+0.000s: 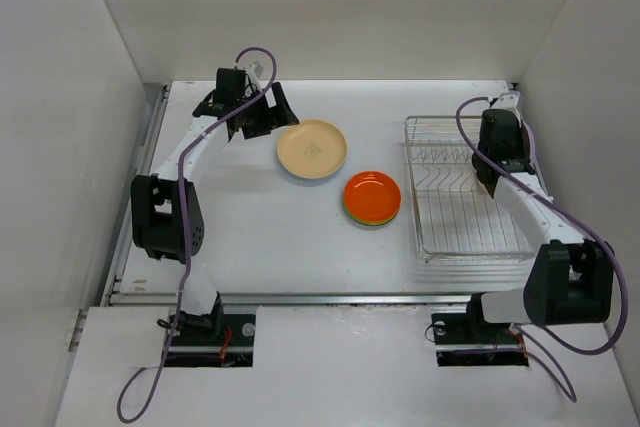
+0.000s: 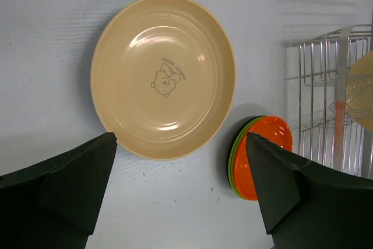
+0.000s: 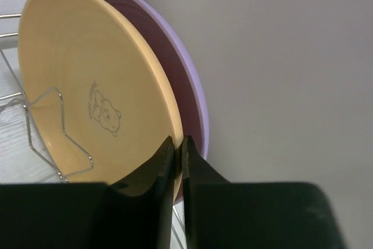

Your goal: Unload the plates from the dish rack

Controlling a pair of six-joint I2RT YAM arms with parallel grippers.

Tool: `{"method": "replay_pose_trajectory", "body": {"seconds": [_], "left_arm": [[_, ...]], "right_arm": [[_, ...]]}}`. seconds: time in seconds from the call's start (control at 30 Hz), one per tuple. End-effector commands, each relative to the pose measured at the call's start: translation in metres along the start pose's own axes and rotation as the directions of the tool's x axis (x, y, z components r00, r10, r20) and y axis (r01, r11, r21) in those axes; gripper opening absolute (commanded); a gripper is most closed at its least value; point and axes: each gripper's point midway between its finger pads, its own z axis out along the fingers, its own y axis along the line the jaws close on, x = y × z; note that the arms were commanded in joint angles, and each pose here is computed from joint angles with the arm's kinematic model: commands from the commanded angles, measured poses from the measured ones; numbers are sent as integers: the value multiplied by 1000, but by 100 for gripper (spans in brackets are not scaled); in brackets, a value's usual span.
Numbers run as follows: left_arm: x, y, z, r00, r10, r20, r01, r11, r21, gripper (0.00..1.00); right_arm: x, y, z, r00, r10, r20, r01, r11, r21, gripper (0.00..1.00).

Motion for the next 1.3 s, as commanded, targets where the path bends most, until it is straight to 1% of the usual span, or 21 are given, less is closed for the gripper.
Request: {"method": "replay_pose_trajectory", "body": {"seconds": [0.0,0.07,0.1,0.23,0.37,0.6,0.83,0.87,0.93,0.97,1.0,1.07,1.1,1.13,1.2,1.23,1.27], "left_arm": [[-3,-6,-4,1000,3,11,-3,1000,23,92],[-2,-8,-4,1000,3,7,-3,999,32,92],[-2,-8,-4,1000,3,7,-3,999,32,92],[-2,-8,-4,1000,3,7,-3,999,32,92],[-2,-8,-4,1000,3,7,-3,999,32,92],[-1,-11,-5,1000,4,-3,-4,999,52,92],[1,-14,-5,1000,4,-12,-3,998,70,92],[-1,-15,-5,1000,8,-4,-7,997,74,92],[2,-25,-5,1000,17,-16,-15,990,137,92],[1,-32,-6,1000,27,-15,-24,984,177,92],[9,-44,-9,998,39,-47,-25,965,260,92],[20,-72,-11,994,90,-66,-58,923,382,92],[26,-85,-15,990,113,-82,-67,898,435,92],[35,-100,-20,983,150,-102,-80,862,501,92],[49,-123,-22,972,207,-109,-112,821,560,92],[52,-129,-25,968,233,-95,-138,808,573,92],[60,-133,-25,963,249,-107,-141,797,588,92]], "right_arm": [[-11,-10,-4,999,46,27,-46,999,9,4],[-19,-24,-10,995,85,59,-88,995,43,0],[-28,-32,-16,988,122,95,-127,991,52,0],[-40,-54,-28,970,178,166,-194,977,86,0],[-58,-83,-50,925,270,268,-304,948,95,0],[-59,-96,-58,904,296,309,-345,931,118,0],[-59,-90,-55,909,284,303,-327,940,100,0],[-60,-89,-58,901,304,310,-342,937,75,0],[-66,-72,-63,896,319,310,-319,946,-51,0],[-76,-71,-73,874,354,333,-332,935,-123,0],[-87,-52,-83,850,400,342,-320,909,-268,0],[-89,-28,-96,856,414,309,-271,870,-412,0],[-92,-19,-102,851,434,295,-264,840,-475,0],[-97,-3,-115,853,435,288,-217,798,-563,0],[-102,10,-124,853,439,281,-182,756,-629,0],[-103,21,-133,857,434,279,-147,723,-675,0],[-104,24,-135,856,435,280,-136,712,-689,0]]}}
